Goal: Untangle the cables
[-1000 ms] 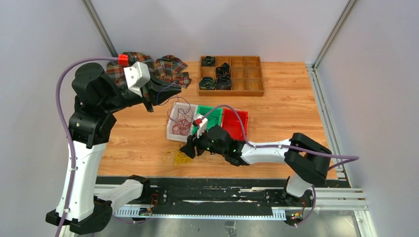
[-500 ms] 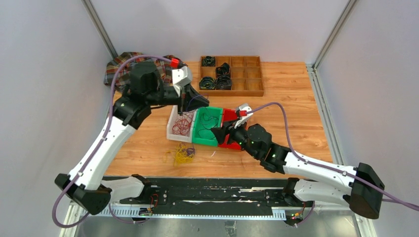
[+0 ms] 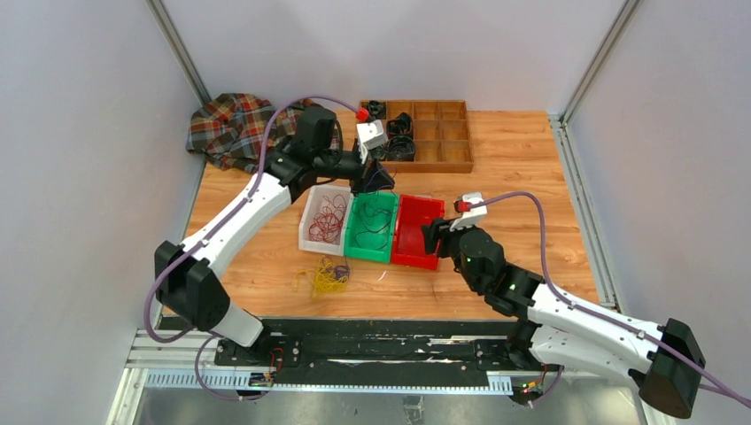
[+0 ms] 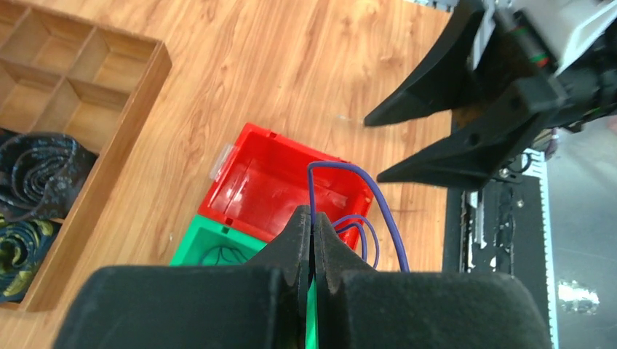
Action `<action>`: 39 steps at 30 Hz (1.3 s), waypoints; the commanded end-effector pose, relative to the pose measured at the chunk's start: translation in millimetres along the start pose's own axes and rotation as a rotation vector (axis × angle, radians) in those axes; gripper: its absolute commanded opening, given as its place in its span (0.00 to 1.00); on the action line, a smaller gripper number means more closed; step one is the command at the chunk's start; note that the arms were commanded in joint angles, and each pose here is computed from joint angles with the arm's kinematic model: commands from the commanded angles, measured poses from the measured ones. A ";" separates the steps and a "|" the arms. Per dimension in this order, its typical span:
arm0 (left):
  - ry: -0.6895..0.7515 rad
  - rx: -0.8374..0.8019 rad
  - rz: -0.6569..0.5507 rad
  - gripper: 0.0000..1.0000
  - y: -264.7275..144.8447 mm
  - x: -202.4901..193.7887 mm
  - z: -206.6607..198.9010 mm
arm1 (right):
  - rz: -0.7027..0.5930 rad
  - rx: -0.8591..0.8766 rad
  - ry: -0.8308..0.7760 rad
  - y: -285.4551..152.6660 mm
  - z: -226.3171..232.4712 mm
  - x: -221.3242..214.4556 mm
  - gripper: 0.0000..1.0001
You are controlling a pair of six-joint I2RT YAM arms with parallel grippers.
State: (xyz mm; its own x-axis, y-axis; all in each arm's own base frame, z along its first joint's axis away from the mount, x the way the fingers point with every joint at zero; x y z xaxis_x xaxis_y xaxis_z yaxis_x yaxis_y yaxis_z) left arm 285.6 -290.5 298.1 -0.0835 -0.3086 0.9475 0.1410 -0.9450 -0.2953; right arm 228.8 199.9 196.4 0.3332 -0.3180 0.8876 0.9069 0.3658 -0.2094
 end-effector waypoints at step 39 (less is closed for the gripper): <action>0.328 -0.011 0.755 0.26 29.0 -204.1 27.9 | -0.024 -0.143 0.010 -14.0 -38.5 20.9 0.51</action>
State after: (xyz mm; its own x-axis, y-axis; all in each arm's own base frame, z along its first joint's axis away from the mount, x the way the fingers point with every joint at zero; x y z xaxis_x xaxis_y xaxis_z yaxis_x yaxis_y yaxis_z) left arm 333.4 -254.9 97.5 -0.2424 -0.8565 0.4557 0.2455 -0.5086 -0.8253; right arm 229.9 158.2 180.9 0.3418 -0.3034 0.8895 0.9311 0.2375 -0.2768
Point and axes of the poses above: each gripper's point midway between its finger pads, its own y axis out along the fingers, its own z axis along the line the jaws close on, x = y × z, the point moved 2 cm from there along -y, back along the fingers, and after that the axes turned 15 degrees about y, right-handed, at the moved point
